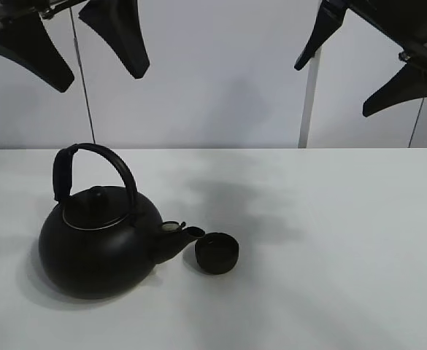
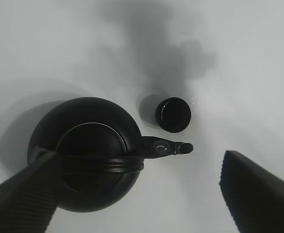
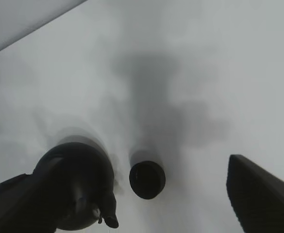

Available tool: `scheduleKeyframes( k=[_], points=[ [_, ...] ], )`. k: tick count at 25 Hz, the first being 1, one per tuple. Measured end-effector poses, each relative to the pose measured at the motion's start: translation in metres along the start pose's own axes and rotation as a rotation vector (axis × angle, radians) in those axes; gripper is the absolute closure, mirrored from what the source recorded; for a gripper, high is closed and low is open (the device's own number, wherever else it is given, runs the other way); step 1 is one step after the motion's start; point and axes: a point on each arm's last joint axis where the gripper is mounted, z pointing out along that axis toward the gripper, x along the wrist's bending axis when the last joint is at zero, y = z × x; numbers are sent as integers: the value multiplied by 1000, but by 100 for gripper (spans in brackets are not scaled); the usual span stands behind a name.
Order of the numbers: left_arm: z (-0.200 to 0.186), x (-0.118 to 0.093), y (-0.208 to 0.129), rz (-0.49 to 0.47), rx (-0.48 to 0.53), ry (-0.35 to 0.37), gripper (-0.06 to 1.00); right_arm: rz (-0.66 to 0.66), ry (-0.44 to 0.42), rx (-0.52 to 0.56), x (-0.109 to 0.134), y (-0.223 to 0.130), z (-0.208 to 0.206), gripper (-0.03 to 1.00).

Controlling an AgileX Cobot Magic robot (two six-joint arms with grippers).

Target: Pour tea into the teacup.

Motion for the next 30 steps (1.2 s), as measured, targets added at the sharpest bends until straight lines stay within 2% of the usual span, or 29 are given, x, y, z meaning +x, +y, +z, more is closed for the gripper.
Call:
scheduleKeyframes(
  k=[6,30],
  points=[
    [-1,8,1,-35,-2,-3,31,1,-7,44,-1,-4,0,36],
    [-1,8,2,-41,-4,-5,31,38,33,19,3,-2,0,36]
  ],
)
